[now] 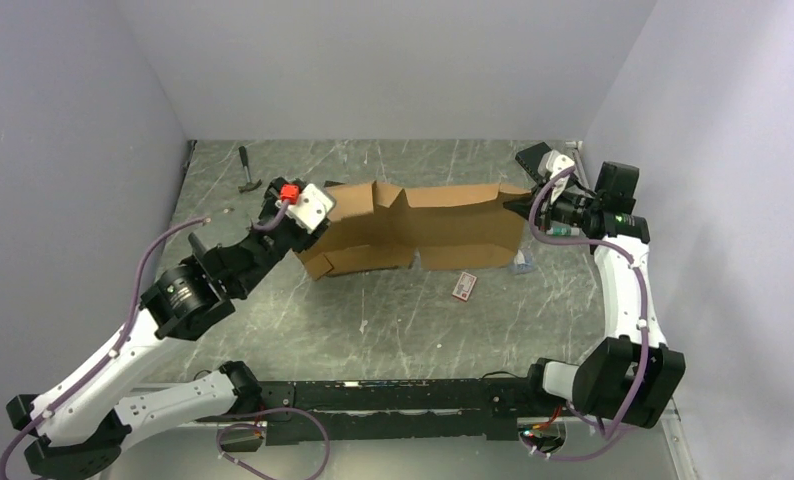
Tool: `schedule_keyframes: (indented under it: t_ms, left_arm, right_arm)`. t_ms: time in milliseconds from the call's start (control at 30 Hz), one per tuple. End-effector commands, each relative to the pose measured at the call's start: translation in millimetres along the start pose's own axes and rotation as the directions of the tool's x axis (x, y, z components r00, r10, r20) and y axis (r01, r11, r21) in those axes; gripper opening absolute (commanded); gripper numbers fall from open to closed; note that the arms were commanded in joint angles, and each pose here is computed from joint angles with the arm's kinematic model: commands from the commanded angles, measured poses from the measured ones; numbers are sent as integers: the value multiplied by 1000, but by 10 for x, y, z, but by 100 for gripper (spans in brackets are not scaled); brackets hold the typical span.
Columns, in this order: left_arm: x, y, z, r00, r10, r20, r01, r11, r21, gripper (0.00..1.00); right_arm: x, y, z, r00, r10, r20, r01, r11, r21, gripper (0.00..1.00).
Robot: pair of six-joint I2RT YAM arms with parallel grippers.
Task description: Fold the paper box
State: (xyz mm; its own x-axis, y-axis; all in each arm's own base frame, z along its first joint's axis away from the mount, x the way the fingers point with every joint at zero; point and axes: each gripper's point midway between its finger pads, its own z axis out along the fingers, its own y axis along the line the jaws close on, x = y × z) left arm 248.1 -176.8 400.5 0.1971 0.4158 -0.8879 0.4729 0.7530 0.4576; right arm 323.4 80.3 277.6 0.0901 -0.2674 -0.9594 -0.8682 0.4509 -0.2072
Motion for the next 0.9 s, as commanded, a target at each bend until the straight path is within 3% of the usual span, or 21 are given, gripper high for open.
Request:
schedule_keyframes:
  t_ms: [0,67,133,267,433,700,867]
  left_arm:
    - [-23,-67,-148,989,-149,13,149,988,32,60]
    - [4,-23,-234,976,-219,6,219,976,3,71]
    - [25,19,-361,932,-362,15,362,931,-33,86]
    - [134,14,-624,833,-548,76,551,833,-42,96]
    - [552,6,-794,785,-614,83,620,775,-126,99]
    - [1037,-333,-496,788,-607,-103,584,790,-188,99]
    - [1275,-443,-311,740,-656,-146,626,752,-206,100]
  right_arm:
    - [172,60,-42,998,26,-61,-24,999,35,0]
    - [186,57,-57,997,36,-69,-32,998,61,0]
    - [183,47,-71,997,36,-71,-30,996,84,0]
    - [169,38,-88,997,45,-67,-37,993,113,0]
    - [179,30,-78,996,57,-63,-50,993,111,0]
    - [219,-30,-82,994,85,-75,-74,987,141,0]
    - [255,-50,-74,991,109,-81,-97,985,143,0]
